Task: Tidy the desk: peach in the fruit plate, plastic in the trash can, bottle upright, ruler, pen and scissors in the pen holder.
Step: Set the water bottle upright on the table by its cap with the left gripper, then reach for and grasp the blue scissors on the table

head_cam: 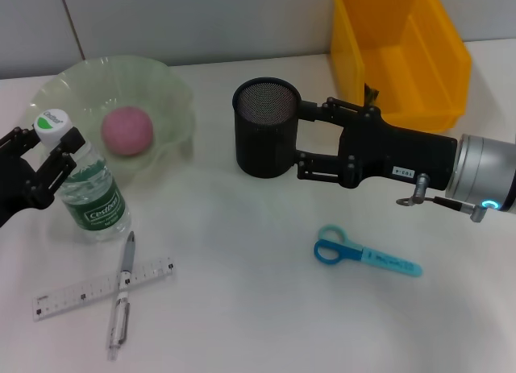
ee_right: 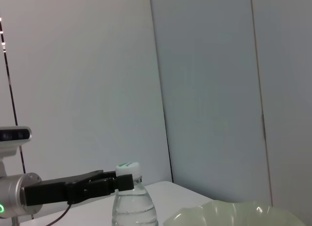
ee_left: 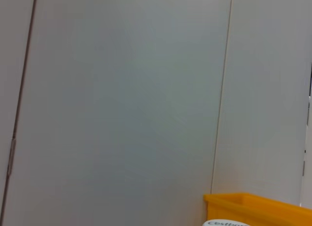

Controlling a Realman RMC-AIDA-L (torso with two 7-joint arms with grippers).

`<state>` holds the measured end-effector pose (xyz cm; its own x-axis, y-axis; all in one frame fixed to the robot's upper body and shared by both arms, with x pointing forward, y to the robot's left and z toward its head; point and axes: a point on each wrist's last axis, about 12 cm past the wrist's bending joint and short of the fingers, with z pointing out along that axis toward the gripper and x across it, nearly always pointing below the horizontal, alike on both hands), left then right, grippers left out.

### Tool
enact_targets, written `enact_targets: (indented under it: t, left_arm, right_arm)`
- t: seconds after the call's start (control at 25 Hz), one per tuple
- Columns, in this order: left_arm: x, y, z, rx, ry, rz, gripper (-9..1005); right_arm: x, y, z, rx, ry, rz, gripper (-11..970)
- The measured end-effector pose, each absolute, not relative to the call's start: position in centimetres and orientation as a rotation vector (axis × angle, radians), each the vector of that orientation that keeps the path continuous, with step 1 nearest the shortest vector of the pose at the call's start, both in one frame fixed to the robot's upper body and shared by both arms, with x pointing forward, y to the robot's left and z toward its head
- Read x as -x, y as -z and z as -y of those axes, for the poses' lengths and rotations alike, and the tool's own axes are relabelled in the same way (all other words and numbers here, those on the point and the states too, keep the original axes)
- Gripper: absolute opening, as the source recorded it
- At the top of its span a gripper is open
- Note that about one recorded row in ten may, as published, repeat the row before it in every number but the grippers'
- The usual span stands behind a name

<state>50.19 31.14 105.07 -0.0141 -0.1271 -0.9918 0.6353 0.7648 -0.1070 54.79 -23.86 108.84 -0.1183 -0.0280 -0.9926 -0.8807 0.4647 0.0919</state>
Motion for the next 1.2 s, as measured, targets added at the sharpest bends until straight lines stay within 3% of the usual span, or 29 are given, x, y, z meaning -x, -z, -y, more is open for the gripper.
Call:
enact_targets:
  t: [0.6,1.2]
  left_arm:
    - [-50.15,-104.76,-30.94,-0.449,0.628,-1.483,434]
    - [-49.95,-105.0,-31.22,-0.453,0.637,-1.472,590]
  right_arm:
    - [-54.67,-108.87,23.81,0.831,-0.904,-1.513,810]
    - [-54.64,-108.81,23.81,0.827,-0.909,-1.517,810]
